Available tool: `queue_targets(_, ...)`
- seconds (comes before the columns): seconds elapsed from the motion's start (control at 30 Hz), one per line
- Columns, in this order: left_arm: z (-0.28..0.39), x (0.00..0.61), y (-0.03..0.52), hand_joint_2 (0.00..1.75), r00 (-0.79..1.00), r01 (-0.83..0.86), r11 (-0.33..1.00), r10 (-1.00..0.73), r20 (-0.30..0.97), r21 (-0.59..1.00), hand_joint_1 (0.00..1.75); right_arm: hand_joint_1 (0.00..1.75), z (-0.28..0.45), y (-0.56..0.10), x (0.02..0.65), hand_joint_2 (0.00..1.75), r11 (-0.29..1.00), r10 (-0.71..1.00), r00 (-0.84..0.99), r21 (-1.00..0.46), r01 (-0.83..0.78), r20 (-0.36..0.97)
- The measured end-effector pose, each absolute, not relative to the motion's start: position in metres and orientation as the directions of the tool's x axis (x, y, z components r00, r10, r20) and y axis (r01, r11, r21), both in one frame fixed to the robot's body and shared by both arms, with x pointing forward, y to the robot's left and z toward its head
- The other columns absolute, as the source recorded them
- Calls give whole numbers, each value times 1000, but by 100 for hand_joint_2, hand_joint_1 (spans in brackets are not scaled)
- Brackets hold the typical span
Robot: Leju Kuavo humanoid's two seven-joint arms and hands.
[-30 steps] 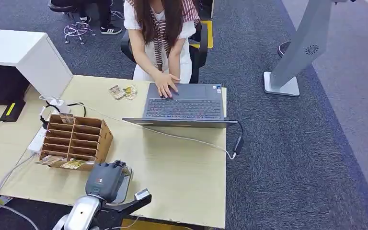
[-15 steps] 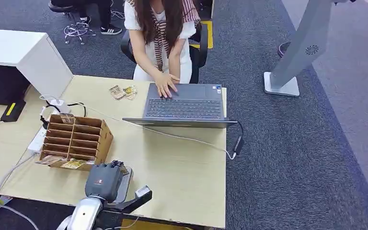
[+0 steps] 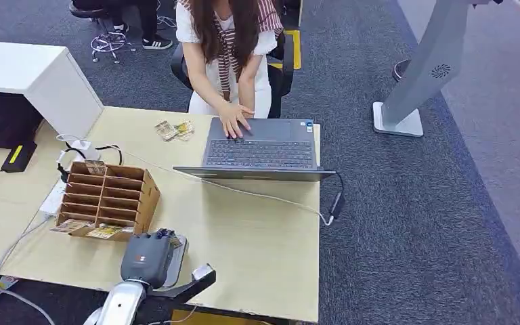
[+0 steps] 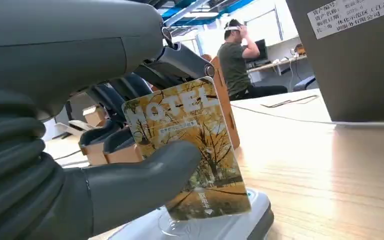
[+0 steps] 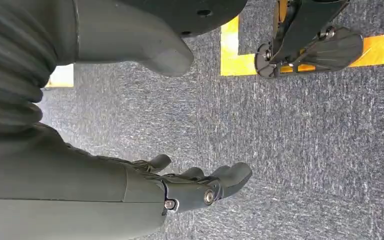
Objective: Pass the card to the sensor for recognition and then transmit it.
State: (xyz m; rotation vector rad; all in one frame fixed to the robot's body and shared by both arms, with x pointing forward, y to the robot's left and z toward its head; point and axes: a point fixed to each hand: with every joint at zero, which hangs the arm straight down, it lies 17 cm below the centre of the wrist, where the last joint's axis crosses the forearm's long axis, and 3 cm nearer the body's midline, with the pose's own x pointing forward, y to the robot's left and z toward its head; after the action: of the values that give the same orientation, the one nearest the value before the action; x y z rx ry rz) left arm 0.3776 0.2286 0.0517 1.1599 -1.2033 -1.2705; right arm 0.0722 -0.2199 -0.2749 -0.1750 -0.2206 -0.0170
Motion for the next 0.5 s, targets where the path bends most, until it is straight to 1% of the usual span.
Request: queue_targets(0.5,44,366,231,175,-32,60,29,-999,31,998,175,0,-275,-226,73,175,981,-4,975,-188,46,220)
